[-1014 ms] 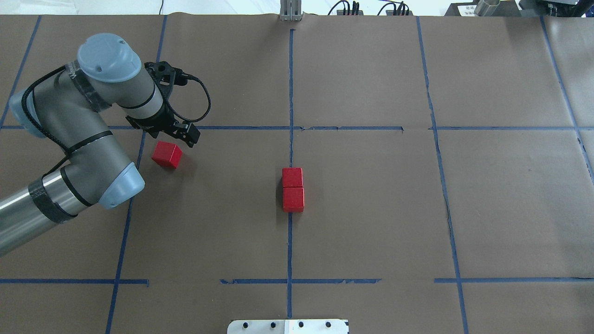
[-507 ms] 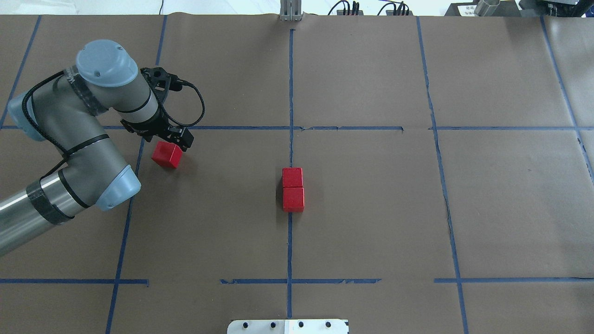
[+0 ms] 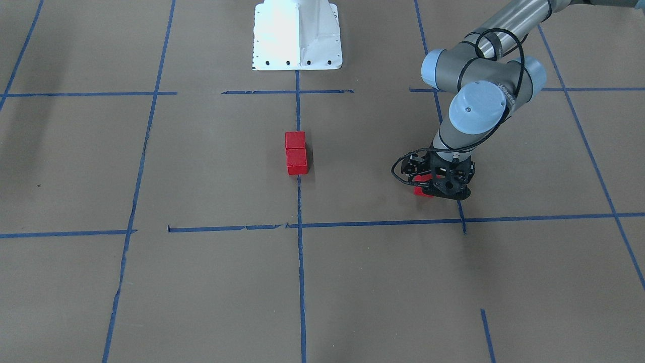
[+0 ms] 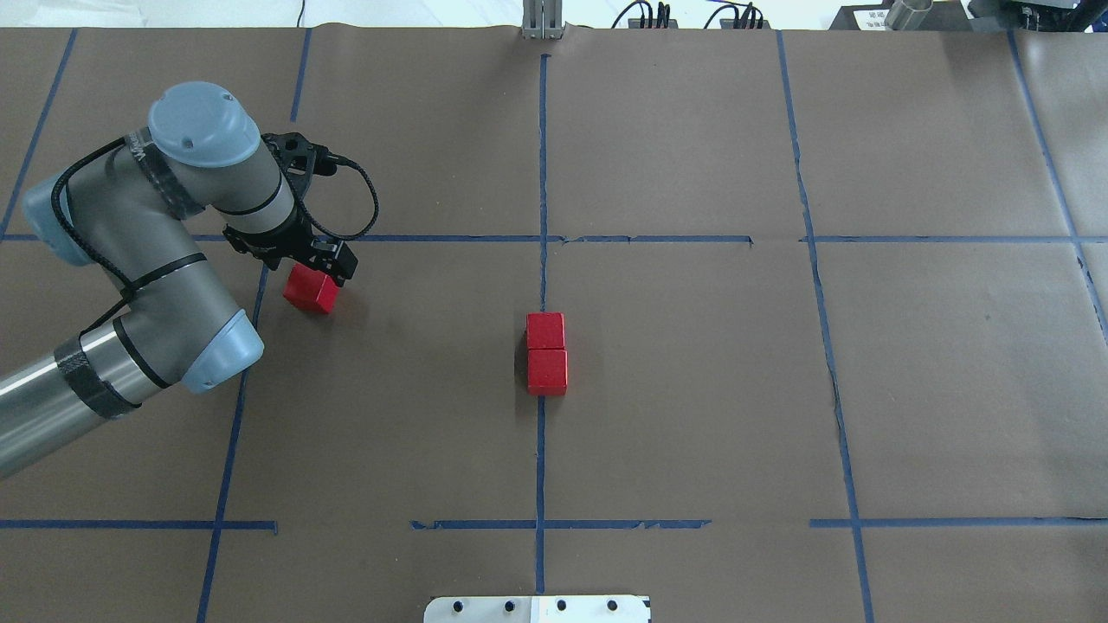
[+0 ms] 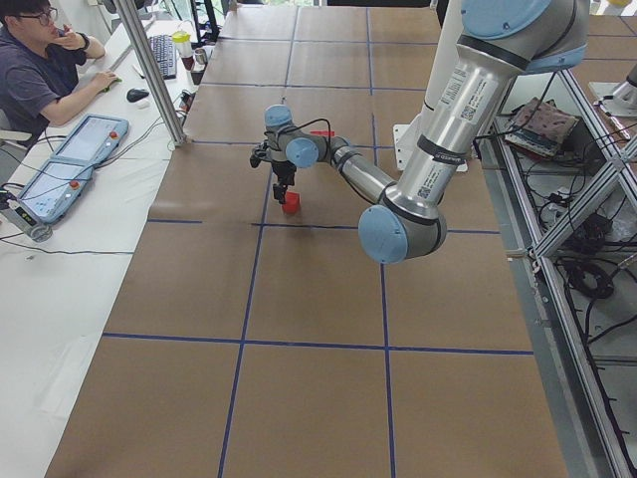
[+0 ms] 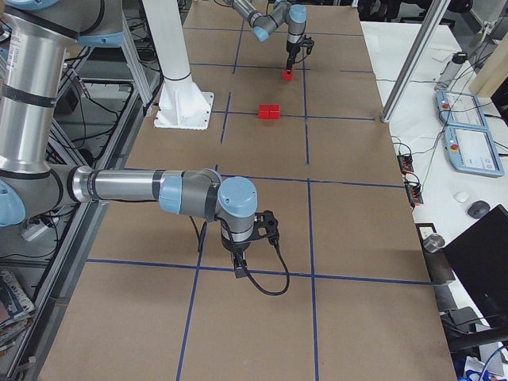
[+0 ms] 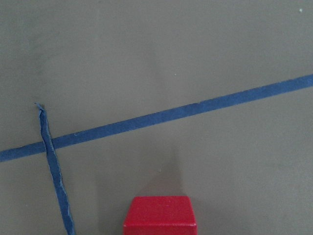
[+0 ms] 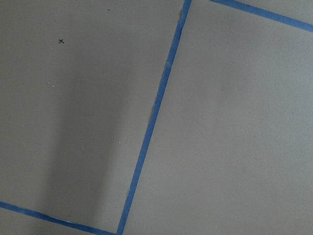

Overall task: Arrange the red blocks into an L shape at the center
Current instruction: 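Lower the left gripper and grasp the last red cube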

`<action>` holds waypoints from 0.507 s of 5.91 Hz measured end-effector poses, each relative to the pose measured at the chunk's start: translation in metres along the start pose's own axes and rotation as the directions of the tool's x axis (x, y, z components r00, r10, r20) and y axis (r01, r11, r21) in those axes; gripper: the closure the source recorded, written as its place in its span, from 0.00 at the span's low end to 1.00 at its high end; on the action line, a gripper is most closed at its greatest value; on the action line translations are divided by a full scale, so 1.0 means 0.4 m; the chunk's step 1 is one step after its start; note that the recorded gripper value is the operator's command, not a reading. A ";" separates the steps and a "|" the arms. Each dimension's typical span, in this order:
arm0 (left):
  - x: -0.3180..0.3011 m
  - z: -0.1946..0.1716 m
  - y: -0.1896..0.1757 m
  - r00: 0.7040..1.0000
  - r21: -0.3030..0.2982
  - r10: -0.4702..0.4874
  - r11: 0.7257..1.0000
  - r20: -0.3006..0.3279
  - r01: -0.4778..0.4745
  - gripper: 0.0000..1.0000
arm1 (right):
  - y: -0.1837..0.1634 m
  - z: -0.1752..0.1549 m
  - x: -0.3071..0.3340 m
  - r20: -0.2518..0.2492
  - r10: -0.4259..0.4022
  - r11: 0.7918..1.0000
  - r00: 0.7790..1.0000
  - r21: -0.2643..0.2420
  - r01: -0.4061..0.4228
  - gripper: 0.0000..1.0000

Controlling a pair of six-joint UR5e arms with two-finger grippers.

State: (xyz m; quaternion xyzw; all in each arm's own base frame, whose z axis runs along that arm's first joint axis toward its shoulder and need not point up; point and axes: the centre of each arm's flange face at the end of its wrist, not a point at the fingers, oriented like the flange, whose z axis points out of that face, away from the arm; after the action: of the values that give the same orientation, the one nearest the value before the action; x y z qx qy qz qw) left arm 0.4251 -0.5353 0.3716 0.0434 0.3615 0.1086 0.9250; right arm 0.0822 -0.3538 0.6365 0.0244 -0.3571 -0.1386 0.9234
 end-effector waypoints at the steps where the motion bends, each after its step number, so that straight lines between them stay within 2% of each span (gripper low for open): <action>1: -0.005 0.017 -0.001 1.000 -0.005 -0.002 1.000 0.003 0.002 0.00 | 0.000 0.000 0.000 0.000 0.000 1.000 1.000 0.000 0.000 0.00; 2: -0.007 0.031 -0.001 1.000 -0.011 -0.005 1.000 0.006 0.005 0.00 | 0.000 0.000 0.000 0.000 0.000 1.000 1.000 0.000 0.000 0.00; 3: -0.009 0.042 0.000 1.000 -0.017 -0.009 1.000 0.009 0.009 0.09 | 0.001 0.000 0.000 0.000 0.001 1.000 1.000 -0.001 -0.001 0.00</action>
State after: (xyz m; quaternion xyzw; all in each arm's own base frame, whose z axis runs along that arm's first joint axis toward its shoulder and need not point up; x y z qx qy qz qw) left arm 0.4340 -0.5364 0.3862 0.0342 0.3568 0.1072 0.9274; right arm 0.0822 -0.3535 0.6367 0.0239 -0.3572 -0.1384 0.9234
